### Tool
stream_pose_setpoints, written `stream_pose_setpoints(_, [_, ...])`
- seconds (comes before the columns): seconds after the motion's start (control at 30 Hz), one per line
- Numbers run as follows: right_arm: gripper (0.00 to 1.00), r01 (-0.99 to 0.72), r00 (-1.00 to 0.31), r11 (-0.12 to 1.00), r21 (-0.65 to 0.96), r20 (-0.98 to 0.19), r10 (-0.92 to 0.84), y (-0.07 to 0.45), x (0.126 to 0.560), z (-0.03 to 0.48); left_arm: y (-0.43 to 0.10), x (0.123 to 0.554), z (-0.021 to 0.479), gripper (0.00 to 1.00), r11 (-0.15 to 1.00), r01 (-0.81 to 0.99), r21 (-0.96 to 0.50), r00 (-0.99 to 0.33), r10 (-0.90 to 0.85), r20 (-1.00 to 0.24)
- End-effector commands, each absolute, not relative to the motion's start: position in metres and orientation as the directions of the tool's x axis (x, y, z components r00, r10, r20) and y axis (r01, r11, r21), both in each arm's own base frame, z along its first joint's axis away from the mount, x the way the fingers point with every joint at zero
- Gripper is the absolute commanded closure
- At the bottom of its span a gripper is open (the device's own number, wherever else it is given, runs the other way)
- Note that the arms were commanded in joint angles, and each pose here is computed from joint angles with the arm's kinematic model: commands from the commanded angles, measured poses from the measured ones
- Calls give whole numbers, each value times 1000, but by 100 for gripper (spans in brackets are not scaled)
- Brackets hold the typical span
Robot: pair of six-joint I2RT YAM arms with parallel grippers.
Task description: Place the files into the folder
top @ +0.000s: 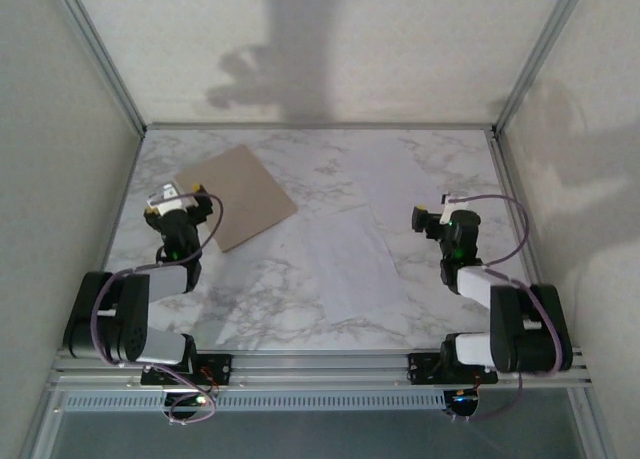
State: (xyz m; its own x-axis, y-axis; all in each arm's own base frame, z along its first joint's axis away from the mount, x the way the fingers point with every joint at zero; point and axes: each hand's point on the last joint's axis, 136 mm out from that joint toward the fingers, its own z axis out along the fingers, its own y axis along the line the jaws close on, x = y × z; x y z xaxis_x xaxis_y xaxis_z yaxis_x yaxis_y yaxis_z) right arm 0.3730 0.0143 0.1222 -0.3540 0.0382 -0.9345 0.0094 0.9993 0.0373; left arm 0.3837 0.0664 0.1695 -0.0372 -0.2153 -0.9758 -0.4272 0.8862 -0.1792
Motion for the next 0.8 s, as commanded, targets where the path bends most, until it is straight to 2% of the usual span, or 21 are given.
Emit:
stream_pose_setpoints(0.0, [1,19,-399,997,73,-914,75,16,372,141,72,377,171,1,828,-531,-178,-97,-268,-959])
stream_pose_setpoints(0.1, [1,85,-418,972,217,-878,233,17,375,164,62,391,184,0,805,-547,-229,-128,-350,-928])
stream_pose_setpoints(0.2, [1,2,-424,925,380,-838,345,42,380,193,60,408,172,1,756,-582,-299,-195,-486,-852])
stream_pose_setpoints(0.33, [1,-75,-549,816,573,-707,446,81,387,221,65,425,142,0,718,-622,-313,-289,-581,-761])
stream_pose_setpoints(0.5, [1,-71,-724,762,644,-558,405,128,404,219,58,440,125,1,710,-624,-325,-371,-636,-677])
stream_pose_setpoints(0.63, [1,-106,-761,760,641,-545,353,163,417,207,54,450,108,0,721,-616,-317,-433,-647,-628])
stream_pose_setpoints(0.77, [1,-131,-805,742,658,-507,308,200,427,199,69,456,97,0,721,-617,-316,-442,-649,-619])
